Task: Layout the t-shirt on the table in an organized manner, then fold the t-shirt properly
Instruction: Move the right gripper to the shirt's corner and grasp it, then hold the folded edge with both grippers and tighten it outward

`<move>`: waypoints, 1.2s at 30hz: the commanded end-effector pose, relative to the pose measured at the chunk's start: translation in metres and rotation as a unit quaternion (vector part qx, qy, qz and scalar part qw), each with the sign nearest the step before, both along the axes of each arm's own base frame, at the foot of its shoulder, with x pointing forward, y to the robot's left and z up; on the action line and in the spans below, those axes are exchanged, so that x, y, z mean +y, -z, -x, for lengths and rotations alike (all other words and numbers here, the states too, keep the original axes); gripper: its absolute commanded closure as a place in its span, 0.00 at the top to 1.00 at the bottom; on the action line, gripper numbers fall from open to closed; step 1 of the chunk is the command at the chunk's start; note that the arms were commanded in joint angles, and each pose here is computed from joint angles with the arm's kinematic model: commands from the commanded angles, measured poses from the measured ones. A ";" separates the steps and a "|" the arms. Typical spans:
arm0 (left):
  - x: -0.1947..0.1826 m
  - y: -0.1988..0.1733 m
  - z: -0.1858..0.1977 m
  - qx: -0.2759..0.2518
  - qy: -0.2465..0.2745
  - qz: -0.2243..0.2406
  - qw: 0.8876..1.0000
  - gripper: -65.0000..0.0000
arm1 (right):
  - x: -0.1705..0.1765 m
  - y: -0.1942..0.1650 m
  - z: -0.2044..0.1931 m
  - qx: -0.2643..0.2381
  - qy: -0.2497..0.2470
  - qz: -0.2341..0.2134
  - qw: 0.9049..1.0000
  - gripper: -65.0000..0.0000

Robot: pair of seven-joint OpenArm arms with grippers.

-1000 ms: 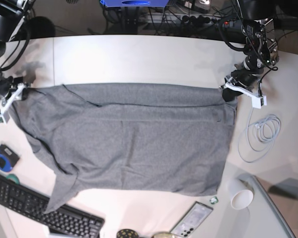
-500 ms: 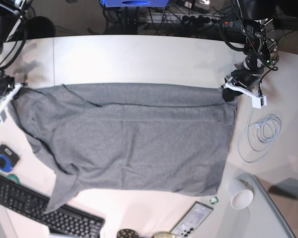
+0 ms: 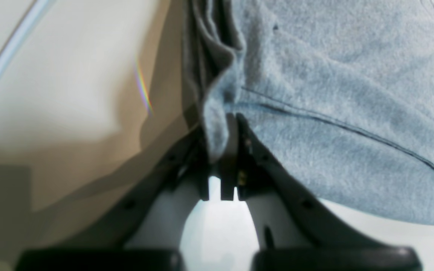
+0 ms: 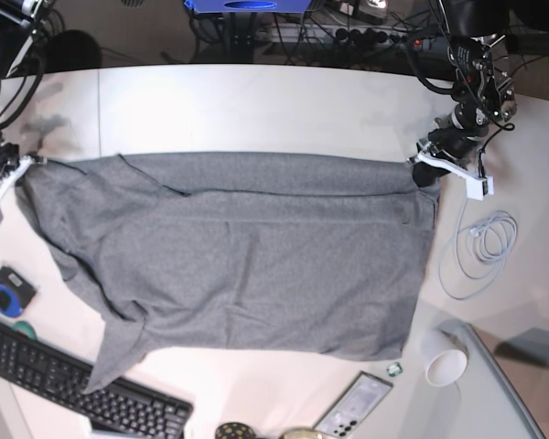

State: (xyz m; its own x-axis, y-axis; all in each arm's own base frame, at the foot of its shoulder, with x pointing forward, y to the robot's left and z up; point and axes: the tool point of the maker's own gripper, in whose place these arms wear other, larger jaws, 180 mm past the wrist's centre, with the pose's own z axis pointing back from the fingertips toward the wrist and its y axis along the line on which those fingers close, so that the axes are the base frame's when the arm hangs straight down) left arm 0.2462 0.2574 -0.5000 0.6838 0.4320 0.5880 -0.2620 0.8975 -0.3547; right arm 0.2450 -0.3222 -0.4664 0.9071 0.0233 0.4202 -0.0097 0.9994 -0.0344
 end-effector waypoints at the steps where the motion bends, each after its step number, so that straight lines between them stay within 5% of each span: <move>1: 0.010 0.022 0.032 0.082 0.004 -0.029 0.996 0.00 | -0.011 -0.018 -0.019 -0.032 0.008 0.012 0.999 0.07; 7: 0.010 0.022 0.032 0.082 0.004 -0.029 0.996 0.00 | -0.001 -0.023 -0.024 -0.046 0.001 0.009 0.999 0.36; 20: 0.010 0.024 0.034 0.087 0.003 -0.027 0.996 0.00 | 0.009 0.002 -0.016 -0.014 0.009 -0.023 1.000 0.35; 23: 0.010 0.024 0.034 0.087 0.003 -0.027 0.996 0.00 | 0.009 0.002 -0.016 -0.015 0.008 -0.022 1.000 0.29; 27: 0.010 0.024 0.034 0.087 0.003 -0.027 0.996 0.00 | 0.009 0.001 -0.017 -0.016 0.008 -0.022 1.000 0.01; 36: 0.017 0.023 0.034 0.087 0.004 -0.034 0.996 0.00 | -0.006 -0.007 -0.022 -0.022 0.012 -0.007 1.000 0.00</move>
